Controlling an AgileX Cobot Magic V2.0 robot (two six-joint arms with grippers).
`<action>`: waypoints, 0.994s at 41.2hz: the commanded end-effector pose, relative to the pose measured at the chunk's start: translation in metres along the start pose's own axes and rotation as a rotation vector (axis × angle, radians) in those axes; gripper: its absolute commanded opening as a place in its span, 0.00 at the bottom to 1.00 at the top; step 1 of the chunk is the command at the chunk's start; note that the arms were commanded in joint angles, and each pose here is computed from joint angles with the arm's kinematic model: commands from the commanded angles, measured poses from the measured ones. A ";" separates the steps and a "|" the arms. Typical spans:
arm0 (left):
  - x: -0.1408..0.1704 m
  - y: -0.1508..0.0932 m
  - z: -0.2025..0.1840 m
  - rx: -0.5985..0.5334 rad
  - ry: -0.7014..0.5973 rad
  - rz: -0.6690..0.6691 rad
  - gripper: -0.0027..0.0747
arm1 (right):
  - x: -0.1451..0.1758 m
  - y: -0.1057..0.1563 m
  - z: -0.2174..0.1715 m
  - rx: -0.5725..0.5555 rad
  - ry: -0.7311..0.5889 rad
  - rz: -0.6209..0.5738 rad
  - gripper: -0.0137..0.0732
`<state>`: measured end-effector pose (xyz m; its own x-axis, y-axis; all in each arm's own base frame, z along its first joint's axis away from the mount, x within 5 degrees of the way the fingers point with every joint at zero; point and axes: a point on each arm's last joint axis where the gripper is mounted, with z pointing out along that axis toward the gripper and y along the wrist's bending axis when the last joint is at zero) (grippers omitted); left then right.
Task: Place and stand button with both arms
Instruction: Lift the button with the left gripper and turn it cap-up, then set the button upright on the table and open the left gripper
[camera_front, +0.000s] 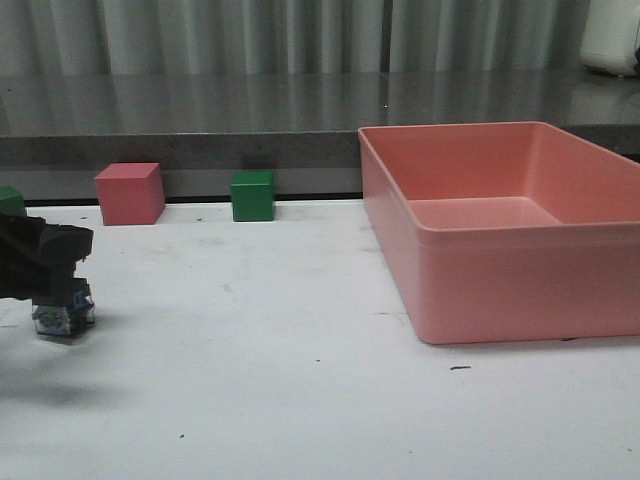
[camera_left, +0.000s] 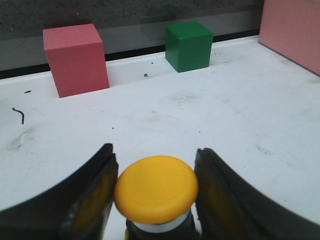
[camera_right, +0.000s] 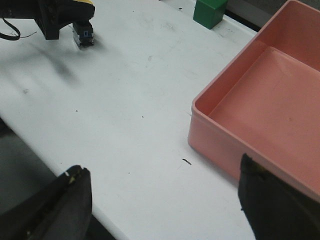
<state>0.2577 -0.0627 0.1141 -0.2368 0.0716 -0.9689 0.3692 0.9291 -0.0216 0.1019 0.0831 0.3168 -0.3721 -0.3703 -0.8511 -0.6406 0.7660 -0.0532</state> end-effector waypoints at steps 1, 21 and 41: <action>-0.022 0.001 -0.001 -0.005 -0.207 0.011 0.37 | -0.014 -0.001 -0.005 0.004 -0.097 -0.001 0.87; -0.023 0.000 -0.001 0.000 -0.213 0.014 0.76 | -0.014 -0.001 -0.005 0.004 -0.097 -0.001 0.87; -0.074 -0.007 -0.038 0.013 -0.361 -0.010 0.77 | -0.014 -0.001 -0.005 0.004 -0.097 -0.001 0.87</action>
<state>0.2417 -0.0600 0.1589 -0.1147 0.0386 -0.9926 0.3687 0.9295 -0.0065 0.1019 0.0831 0.3168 -0.3721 -0.3703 -0.8511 -0.6406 0.7660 -0.0532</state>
